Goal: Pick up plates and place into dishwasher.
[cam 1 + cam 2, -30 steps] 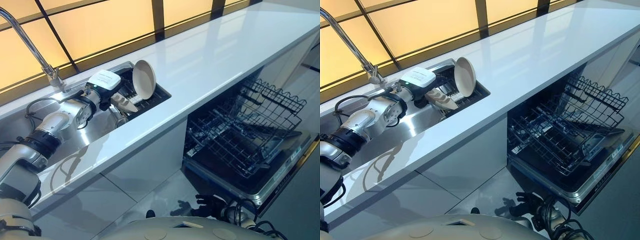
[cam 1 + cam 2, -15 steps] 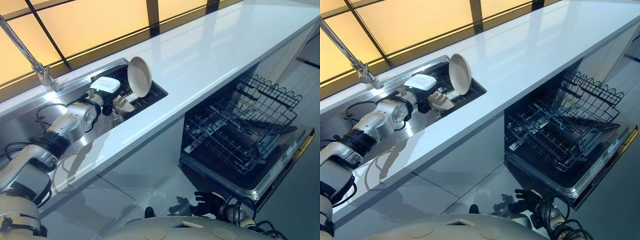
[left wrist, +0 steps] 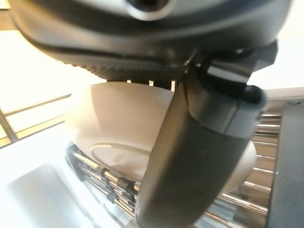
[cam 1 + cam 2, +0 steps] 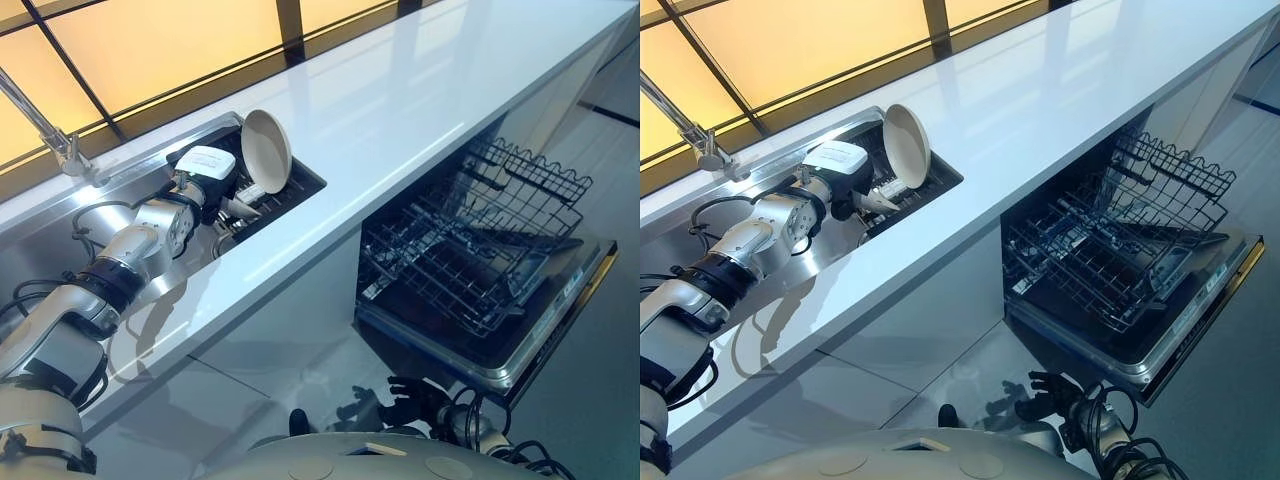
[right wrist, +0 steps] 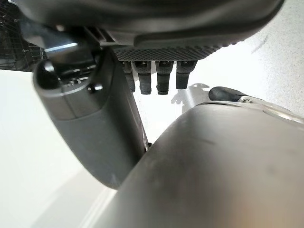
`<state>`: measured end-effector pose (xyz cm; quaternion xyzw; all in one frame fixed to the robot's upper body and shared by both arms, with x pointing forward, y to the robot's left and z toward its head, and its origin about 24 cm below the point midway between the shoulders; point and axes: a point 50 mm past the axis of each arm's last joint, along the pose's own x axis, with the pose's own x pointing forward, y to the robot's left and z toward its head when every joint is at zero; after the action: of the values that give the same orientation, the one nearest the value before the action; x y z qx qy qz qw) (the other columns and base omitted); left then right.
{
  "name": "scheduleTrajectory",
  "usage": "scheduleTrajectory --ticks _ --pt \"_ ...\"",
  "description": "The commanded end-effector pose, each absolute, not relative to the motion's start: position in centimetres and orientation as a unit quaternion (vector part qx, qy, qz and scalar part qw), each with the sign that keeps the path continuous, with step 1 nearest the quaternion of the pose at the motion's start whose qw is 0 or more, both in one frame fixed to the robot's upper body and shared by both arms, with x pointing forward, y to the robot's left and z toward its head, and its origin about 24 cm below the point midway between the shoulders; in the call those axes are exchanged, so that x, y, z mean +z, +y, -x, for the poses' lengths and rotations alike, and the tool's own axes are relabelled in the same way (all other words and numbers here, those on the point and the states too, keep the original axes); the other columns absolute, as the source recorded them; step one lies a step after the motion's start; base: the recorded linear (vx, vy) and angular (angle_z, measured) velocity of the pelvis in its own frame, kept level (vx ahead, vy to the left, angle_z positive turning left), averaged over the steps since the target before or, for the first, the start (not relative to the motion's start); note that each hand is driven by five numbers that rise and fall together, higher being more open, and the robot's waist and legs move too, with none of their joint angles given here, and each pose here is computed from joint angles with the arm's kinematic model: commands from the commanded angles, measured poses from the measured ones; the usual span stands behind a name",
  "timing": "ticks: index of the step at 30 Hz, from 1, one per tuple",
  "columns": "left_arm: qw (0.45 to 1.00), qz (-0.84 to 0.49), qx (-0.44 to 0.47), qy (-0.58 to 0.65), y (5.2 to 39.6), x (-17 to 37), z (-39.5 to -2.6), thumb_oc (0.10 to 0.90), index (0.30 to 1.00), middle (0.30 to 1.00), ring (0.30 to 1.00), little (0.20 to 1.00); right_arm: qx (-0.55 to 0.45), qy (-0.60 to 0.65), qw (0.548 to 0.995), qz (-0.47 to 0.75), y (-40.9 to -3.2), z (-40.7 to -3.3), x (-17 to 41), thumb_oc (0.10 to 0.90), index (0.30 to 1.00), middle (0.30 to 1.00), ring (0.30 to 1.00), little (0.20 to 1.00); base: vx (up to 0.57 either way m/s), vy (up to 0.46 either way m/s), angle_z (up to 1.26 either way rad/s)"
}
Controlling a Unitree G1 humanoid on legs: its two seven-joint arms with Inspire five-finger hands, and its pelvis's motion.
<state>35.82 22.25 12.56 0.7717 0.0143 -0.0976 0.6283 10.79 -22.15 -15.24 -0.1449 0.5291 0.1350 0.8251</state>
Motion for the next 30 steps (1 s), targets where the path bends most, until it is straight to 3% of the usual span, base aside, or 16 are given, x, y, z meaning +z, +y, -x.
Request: scheduleTrajectory --ticks 1,9,12,20,24,30 --pt "0.610 -0.786 0.068 -0.072 24.1 22.7 -37.6 0.100 0.300 0.300 0.300 0.200 0.157 0.558 0.789 0.203 -24.3 -8.0 -15.3 0.800 0.900 0.900 0.900 0.900 -0.04 0.022 0.00" --pt "0.643 -0.747 0.092 -0.139 23.6 24.4 -36.4 0.100 0.300 0.300 0.300 0.200 0.161 0.479 0.843 0.185 -23.2 -11.8 -13.4 0.800 0.900 0.900 0.900 0.900 -0.05 0.002 0.01" --pt "0.644 -0.737 0.107 -0.175 24.0 25.7 -34.9 0.100 0.300 0.300 0.300 0.200 0.194 0.391 0.889 0.140 -20.9 -15.7 -9.8 0.800 0.900 0.900 0.900 0.900 -0.10 -0.026 0.08" --pt "0.653 -0.715 0.109 -0.225 24.8 25.6 -32.8 0.100 0.300 0.300 0.300 0.200 0.284 0.250 0.925 -0.016 -18.2 -18.4 -3.8 0.800 0.900 0.900 0.900 0.900 -0.04 -0.023 0.01" --pt "0.655 -0.703 0.108 -0.256 24.8 25.7 -32.0 0.100 0.300 0.300 0.300 0.200 0.279 0.176 0.944 -0.016 -18.7 -19.7 -0.9 0.800 0.900 0.900 0.900 0.900 -0.05 -0.044 0.02" --pt "0.652 -0.684 0.140 -0.295 25.9 27.4 -30.0 0.100 0.300 0.300 0.300 0.200 0.179 0.059 0.982 0.001 -22.3 -21.8 4.9 0.800 0.900 0.900 0.900 0.900 -0.06 -0.028 0.02"
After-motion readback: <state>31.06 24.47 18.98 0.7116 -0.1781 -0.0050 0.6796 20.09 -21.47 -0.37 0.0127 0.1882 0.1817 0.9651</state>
